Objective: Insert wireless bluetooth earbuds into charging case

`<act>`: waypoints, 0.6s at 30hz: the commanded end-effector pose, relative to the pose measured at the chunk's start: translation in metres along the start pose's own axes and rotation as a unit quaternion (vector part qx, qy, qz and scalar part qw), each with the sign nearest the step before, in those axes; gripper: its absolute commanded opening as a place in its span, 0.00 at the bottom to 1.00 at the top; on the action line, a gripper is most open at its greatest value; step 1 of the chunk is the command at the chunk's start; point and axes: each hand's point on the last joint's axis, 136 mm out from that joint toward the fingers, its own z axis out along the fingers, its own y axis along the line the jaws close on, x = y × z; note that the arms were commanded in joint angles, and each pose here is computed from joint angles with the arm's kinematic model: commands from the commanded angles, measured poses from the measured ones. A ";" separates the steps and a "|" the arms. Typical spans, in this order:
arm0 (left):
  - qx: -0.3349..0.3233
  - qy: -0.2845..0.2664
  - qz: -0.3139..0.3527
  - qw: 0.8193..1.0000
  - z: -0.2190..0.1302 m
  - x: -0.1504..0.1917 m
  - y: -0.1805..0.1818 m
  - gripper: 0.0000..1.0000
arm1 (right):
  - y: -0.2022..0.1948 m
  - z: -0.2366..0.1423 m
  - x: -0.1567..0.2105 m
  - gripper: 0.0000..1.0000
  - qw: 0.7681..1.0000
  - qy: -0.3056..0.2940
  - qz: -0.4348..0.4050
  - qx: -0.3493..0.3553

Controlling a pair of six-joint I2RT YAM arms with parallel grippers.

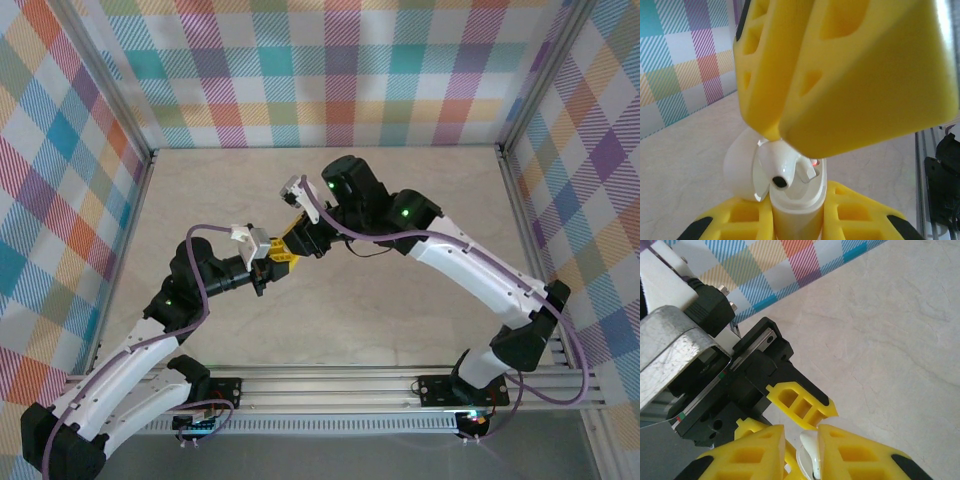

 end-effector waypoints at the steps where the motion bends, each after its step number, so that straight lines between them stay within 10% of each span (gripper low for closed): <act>1: 0.015 -0.019 0.023 0.999 0.000 -0.018 -0.006 0.00 | -0.003 -0.001 -0.002 0.21 1.000 0.006 -0.007 0.004; 18: 0.013 -0.017 0.028 0.999 0.001 -0.018 -0.005 0.00 | -0.015 -0.005 0.015 0.13 0.999 0.028 -0.013 0.039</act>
